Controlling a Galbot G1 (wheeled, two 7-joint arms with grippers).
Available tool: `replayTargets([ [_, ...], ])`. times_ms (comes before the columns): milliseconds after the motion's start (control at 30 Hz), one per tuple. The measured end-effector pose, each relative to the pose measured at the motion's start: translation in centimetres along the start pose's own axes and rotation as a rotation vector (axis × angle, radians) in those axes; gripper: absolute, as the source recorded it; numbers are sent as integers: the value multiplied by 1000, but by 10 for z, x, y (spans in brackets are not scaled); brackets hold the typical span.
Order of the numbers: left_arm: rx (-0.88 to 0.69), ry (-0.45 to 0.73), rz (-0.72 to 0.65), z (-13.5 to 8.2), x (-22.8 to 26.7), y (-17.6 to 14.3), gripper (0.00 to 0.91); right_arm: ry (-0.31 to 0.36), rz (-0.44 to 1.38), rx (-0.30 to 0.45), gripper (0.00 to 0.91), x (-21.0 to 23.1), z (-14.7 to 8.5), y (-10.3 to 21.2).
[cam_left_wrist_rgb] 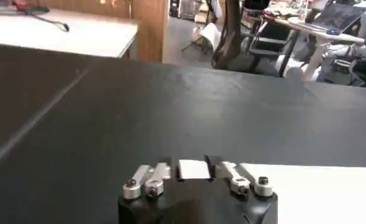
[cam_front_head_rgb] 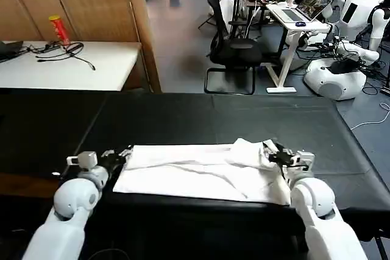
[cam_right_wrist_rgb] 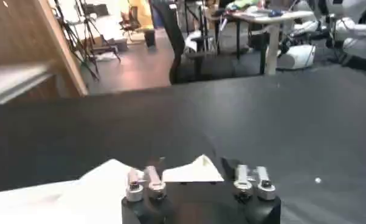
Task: Fold and organize the clothes.
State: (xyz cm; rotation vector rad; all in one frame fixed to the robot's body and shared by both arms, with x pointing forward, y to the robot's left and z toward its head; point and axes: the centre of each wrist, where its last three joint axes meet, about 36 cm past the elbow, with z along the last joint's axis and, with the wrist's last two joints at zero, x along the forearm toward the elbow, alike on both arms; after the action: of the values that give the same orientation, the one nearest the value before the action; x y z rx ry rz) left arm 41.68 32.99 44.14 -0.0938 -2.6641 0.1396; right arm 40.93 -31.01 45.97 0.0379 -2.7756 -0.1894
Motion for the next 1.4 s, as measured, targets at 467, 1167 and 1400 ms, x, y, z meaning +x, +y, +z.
replayTargets([
  [467,94,-6,19,49,33,-17,878,-78,17,20,878,56,-6,-2],
  [1167,143,23,-8,87,24,-29,29,-141,46,30,878,77,-14,-5],
  [1400,75,7,-23,84,21,-34,0,-144,49,23,878,75,-13,-4],
])
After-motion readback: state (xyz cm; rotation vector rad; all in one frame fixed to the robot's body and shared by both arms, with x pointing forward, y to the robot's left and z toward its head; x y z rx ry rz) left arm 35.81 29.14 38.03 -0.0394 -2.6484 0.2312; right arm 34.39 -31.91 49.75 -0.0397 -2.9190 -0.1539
